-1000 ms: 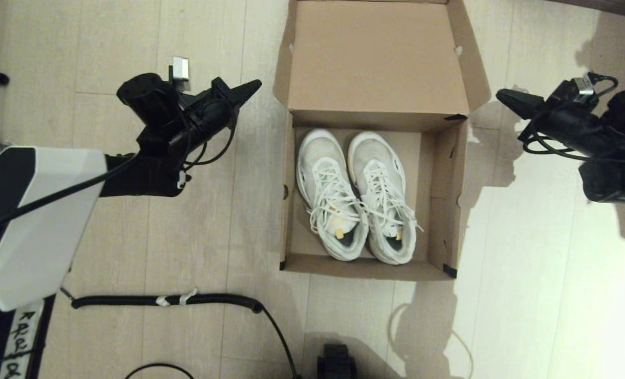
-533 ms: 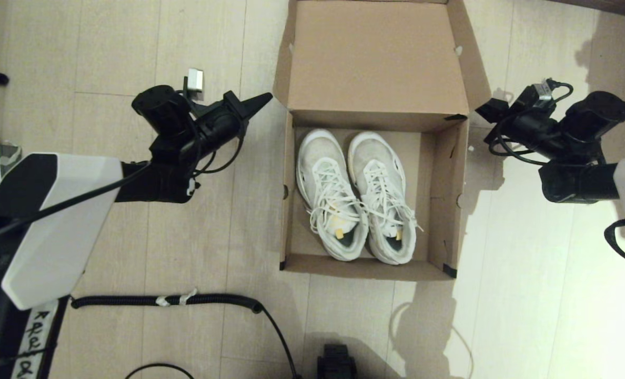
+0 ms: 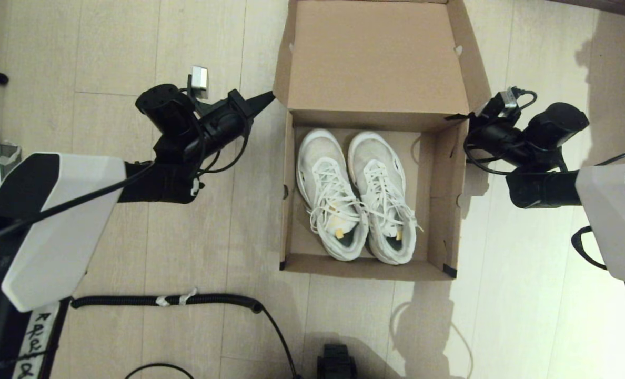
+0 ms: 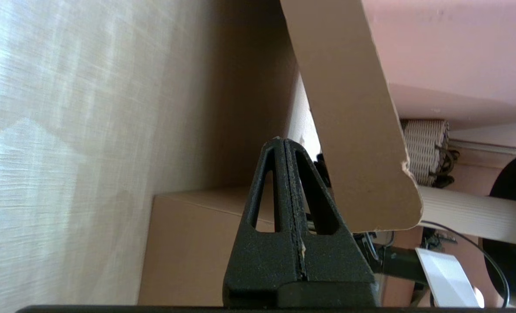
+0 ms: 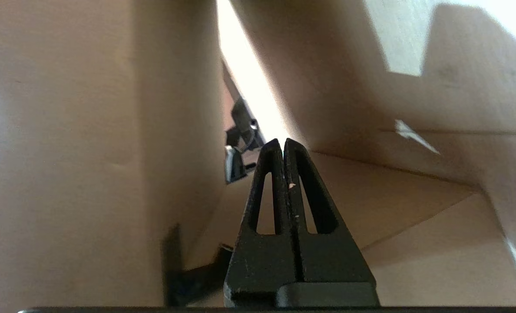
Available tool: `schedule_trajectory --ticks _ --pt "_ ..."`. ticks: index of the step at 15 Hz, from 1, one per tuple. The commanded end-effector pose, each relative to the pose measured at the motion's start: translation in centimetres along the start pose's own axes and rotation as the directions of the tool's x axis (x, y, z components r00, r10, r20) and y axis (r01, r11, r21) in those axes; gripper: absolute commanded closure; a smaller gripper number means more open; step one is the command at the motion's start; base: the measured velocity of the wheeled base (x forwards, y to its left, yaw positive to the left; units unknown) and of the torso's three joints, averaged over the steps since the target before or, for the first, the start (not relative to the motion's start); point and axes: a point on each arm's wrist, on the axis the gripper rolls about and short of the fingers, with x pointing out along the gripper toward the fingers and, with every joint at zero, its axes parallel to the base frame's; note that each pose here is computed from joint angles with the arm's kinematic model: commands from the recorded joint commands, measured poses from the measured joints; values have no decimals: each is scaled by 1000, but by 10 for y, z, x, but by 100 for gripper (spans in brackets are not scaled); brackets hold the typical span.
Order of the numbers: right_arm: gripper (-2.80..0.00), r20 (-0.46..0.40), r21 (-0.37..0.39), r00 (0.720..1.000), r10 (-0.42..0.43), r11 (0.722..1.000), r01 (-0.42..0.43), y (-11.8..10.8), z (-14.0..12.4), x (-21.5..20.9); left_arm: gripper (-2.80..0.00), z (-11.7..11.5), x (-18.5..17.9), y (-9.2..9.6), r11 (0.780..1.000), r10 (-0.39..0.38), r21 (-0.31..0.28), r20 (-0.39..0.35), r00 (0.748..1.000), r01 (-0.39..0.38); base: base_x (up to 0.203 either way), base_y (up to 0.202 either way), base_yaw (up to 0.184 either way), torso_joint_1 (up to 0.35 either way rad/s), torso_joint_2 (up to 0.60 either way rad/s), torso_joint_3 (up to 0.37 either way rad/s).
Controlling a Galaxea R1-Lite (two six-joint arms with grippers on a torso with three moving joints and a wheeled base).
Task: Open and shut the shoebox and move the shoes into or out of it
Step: Close the shoe box
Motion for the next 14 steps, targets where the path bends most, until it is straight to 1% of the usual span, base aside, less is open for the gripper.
schedule_trajectory --ticks 1,4,6,7,9,12,14 --pt "0 0 -6 1000 18 1000 -18 2 0 -1 0 0 1 -3 1000 -10 -1 1 1000 10 0 0 0 0 0 0" --pt "0 3 0 999 45 999 -45 11 2 -1 0 -3 1 -2 1000 -5 0 -2 1000 5 0 0 0 0 0 0" --pt "0 28 -7 998 56 998 -56 20 5 -1 0 -3 1 -1 1000 -7 3 2 1000 7 0 0 0 0 0 0" --pt "0 39 12 997 63 998 -64 24 6 0 0 -3 0 -1 1000 -6 3 2 1000 6 0 0 0 0 0 0" --pt "0 47 23 994 98 995 -99 31 6 0 0 -4 0 -1 1000 -6 1 0 1000 6 0 0 0 0 0 0" --pt "0 87 81 986 144 985 -151 44 8 0 0 -4 0 0 1000 -4 1 0 1000 4 0 0 0 0 0 0" --pt "0 87 86 985 149 984 -157 47 9 0 0 -5 0 0 1000 -4 0 -1 1000 4 0 0 0 0 0 0"
